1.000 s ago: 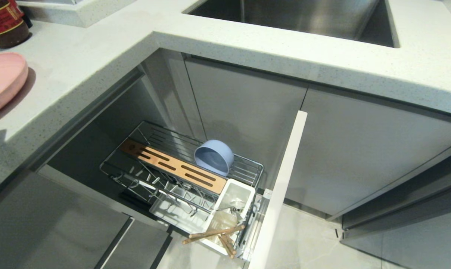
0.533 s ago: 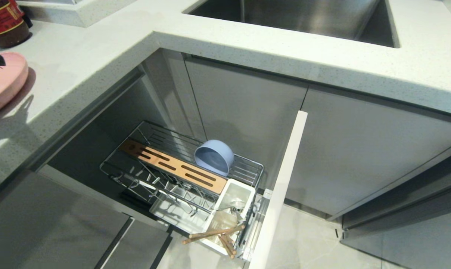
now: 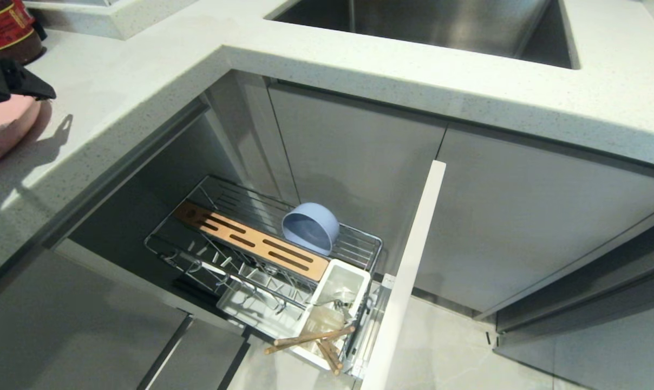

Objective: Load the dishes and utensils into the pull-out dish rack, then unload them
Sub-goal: Pick up the plate and place it in the cupboard

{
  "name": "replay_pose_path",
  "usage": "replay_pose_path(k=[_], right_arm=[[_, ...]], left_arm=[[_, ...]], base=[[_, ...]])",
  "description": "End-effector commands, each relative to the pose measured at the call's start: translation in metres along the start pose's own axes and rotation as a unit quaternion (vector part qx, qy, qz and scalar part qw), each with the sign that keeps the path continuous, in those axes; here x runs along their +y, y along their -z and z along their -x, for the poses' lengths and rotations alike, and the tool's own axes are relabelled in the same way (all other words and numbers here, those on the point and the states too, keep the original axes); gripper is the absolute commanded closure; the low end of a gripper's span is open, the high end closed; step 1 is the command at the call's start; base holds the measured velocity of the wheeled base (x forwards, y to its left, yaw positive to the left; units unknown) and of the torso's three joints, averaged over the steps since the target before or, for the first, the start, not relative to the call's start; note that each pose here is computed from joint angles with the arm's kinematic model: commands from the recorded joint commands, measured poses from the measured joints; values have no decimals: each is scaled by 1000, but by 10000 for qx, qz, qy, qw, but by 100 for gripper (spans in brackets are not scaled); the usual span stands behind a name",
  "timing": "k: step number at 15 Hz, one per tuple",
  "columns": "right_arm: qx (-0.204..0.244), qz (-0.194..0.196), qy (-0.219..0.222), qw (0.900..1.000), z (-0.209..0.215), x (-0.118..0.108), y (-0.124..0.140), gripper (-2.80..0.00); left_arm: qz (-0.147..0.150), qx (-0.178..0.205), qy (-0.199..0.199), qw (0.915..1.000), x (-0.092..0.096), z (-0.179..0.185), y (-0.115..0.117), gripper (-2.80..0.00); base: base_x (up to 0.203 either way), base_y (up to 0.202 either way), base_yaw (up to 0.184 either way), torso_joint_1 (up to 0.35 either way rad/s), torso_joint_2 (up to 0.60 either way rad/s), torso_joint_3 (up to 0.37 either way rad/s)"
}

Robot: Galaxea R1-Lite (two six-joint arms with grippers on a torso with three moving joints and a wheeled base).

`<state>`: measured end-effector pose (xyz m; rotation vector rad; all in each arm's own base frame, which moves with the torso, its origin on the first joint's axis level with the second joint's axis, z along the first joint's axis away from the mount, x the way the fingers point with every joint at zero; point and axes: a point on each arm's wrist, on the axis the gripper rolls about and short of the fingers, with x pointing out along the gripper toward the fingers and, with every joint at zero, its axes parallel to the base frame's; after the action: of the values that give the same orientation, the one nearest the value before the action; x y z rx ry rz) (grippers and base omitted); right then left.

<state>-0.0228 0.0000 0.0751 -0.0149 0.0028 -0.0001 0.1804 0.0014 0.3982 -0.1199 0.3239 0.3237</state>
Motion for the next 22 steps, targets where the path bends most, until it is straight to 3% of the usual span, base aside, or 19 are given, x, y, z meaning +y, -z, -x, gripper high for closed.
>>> replay_pose_path(k=[1,15,16,22], right_arm=[[2,2,-1,10000,0,0,0,0],[2,2,-1,10000,0,0,0,0],[2,2,0,10000,0,0,0,0],[2,2,8,10000,0,0,0,0]], left_arm=[[-42,145,-27,9999,-5,-15,2,-280],[-55,204,-53,9998,-9,-27,3,-280],[-55,204,-53,9998,-9,-27,3,0],[-67,201,-107,9997,-9,-27,3,0]], base=[[0,0,0,0,0,0],[0,0,0,0,0,0],[0,0,0,0,0,0],[0,0,0,0,0,0]])
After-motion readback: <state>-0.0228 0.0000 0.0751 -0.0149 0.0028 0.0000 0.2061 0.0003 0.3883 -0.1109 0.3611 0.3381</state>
